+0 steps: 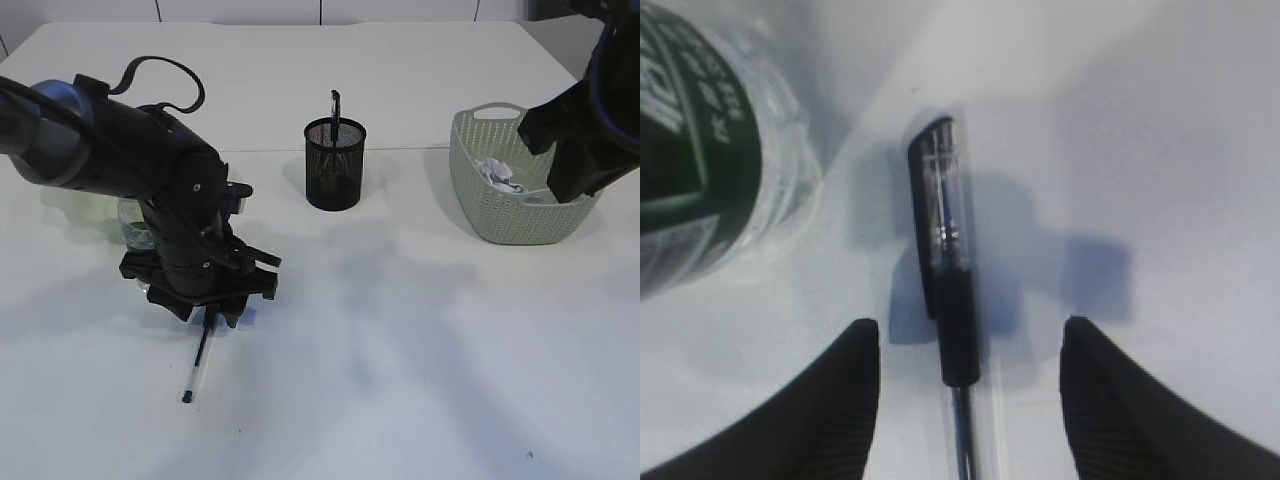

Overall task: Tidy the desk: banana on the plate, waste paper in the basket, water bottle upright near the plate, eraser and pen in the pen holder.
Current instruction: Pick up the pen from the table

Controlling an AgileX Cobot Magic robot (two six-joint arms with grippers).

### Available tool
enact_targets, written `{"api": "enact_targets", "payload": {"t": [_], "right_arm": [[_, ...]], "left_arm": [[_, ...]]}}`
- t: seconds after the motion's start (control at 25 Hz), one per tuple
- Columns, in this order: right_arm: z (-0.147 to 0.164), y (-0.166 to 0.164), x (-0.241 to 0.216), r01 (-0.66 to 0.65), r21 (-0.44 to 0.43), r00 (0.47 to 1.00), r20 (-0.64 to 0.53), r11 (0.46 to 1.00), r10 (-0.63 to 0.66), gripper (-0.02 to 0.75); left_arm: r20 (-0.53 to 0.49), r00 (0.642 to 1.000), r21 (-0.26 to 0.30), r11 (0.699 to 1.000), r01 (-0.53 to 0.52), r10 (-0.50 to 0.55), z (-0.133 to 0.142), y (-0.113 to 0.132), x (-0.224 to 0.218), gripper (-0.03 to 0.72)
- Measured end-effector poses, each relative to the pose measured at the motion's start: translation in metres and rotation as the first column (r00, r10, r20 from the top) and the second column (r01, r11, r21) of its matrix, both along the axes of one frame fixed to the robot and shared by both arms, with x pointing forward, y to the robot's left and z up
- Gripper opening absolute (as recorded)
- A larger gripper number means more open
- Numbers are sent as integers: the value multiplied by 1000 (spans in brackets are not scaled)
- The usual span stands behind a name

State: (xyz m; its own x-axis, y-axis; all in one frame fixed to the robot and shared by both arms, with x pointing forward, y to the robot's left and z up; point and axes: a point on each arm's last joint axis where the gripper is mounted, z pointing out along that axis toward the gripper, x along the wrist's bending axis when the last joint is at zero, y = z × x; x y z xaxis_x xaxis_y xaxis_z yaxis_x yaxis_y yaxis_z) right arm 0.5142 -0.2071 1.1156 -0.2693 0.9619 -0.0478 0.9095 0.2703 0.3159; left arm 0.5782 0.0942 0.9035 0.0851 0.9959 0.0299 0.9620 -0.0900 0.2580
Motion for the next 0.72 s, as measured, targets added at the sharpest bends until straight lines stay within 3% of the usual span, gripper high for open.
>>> {"api": "enact_targets", "payload": {"t": [0.72], "right_arm": [[0, 0, 0, 0, 0, 1000, 0, 1000, 0, 172]], "left_arm": [[6, 999, -5, 999, 35, -35, -5, -2, 2, 402]]}}
